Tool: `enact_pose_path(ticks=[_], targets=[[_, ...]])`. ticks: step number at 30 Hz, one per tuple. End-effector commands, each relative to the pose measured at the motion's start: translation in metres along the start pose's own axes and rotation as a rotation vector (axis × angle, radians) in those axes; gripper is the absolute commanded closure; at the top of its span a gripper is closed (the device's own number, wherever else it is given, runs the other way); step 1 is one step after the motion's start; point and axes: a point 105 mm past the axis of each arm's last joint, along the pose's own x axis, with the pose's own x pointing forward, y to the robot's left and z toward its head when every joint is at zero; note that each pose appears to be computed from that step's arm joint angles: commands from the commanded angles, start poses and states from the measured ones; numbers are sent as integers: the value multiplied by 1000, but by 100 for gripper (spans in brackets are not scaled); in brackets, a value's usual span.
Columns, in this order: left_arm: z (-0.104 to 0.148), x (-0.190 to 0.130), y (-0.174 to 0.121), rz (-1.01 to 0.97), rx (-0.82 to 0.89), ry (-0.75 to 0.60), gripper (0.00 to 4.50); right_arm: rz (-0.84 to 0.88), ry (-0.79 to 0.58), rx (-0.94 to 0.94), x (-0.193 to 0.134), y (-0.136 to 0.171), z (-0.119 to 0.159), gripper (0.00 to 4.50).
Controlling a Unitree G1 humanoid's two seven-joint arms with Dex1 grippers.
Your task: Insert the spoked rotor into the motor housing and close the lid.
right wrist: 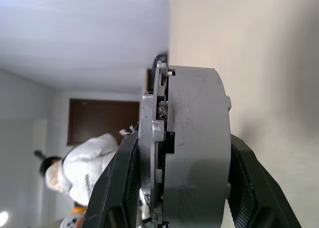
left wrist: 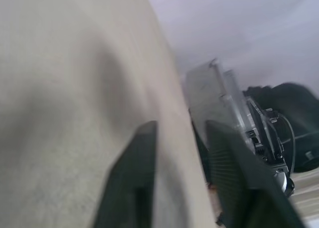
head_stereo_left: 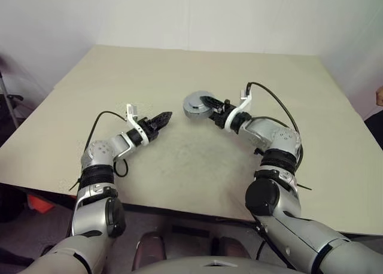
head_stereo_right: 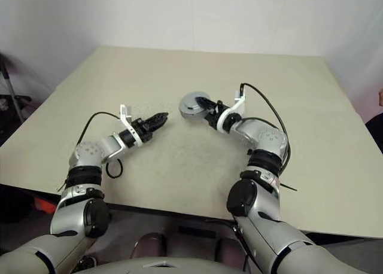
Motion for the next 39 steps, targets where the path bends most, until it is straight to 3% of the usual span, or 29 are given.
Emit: enact_pose_path(ticks=[1, 5, 14, 21, 28, 31, 36, 39], targets=[[14, -6, -14, -56, -9, -52, 143, 105, -14, -46, 1, 34, 8, 221], [13, -6, -25, -145, -147, -43, 4, 103, 24, -55, 2, 34, 2, 221], [1, 16, -37, -226, -282, -7, 4, 141, 102, -98, 1, 43, -20, 221], [-13, 39, -39, -227, -308, 41, 4, 154, 115, -113, 0, 45, -28, 221], [-12, 40, -44, -241, -271, 53, 4, 128, 96, -118, -1, 40, -27, 221], [-11, 40, -42, -234, -260, 43, 58, 118, 93, -118, 0, 39, -27, 221], [-11, 40, -42, -237, -257, 38, 225, 110, 90, -116, 1, 37, -26, 221], [-11, 39, -41, -233, -258, 37, 226, 103, 87, -115, 1, 35, -25, 221]])
